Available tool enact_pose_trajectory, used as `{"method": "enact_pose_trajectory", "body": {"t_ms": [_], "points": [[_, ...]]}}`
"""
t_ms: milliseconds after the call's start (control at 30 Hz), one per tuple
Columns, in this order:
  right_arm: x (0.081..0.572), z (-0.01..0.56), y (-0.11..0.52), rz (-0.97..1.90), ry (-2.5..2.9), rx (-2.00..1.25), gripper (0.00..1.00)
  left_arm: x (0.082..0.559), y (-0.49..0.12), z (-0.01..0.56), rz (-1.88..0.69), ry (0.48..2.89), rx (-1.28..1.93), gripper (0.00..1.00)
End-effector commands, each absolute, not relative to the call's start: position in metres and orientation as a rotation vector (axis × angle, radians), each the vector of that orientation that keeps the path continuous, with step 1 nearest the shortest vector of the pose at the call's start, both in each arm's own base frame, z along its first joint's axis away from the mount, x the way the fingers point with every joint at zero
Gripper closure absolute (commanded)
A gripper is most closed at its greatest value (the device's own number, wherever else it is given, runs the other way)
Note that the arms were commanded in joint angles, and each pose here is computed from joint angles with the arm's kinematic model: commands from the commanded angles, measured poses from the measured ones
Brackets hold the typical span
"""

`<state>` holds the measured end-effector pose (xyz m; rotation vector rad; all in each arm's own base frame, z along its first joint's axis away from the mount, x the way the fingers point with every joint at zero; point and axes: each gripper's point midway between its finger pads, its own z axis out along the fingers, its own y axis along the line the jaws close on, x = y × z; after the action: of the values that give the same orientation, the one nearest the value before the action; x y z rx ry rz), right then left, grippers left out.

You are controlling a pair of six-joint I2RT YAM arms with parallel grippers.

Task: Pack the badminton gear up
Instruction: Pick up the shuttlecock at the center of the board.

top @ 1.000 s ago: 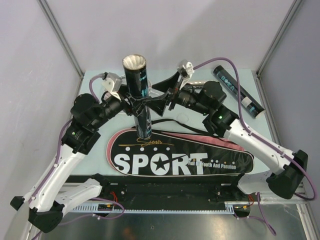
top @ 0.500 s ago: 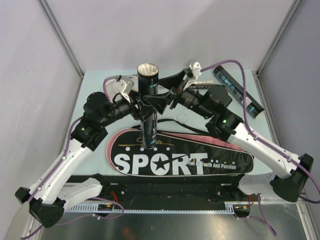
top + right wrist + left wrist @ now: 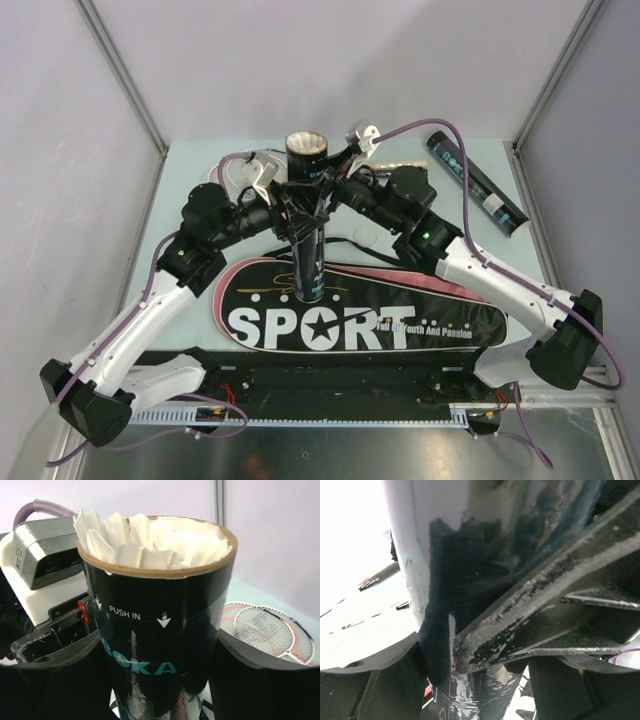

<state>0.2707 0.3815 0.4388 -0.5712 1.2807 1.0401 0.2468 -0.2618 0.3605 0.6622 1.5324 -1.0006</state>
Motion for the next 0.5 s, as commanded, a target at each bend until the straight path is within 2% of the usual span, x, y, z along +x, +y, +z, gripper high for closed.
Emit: {"method": "enact_pose_trajectory", "body": {"t_ms": [0, 33, 133, 167, 367, 433, 467], "points": [[0.277, 0.45, 0.366, 1.042, 1.241, -0.617, 0.54, 0.259, -0.261, 0.396, -1.012, 1.441, 0.541, 0.46], [0.28, 0.449, 0.363, 1.039, 1.241, -0.624, 0.61, 0.264, -0.258, 0.398, -1.0, 1.448, 0.502, 0.38], [0.302, 0.44, 0.343, 0.982, 1.273, -0.599, 0.67, 0.271, -0.248, 0.405, -0.968, 1.458, 0.415, 0.14], [0.308, 0.439, 0.337, 0.944, 1.27, -0.607, 0.73, 0.272, -0.244, 0.403, -0.95, 1.469, 0.403, 0.01], [0.359, 0.434, 0.276, 0.677, 1.3, -0.558, 0.78, 0.282, -0.18, 0.38, -0.838, 1.515, 0.205, 0.0], [0.372, 0.418, 0.262, 0.535, 1.334, -0.597, 0.8, 0.297, -0.149, 0.355, -0.763, 1.624, 0.067, 0.0], [0.376, 0.41, 0.259, 0.488, 1.353, -0.617, 0.8, 0.316, -0.114, 0.325, -0.674, 1.753, -0.065, 0.0]]}}
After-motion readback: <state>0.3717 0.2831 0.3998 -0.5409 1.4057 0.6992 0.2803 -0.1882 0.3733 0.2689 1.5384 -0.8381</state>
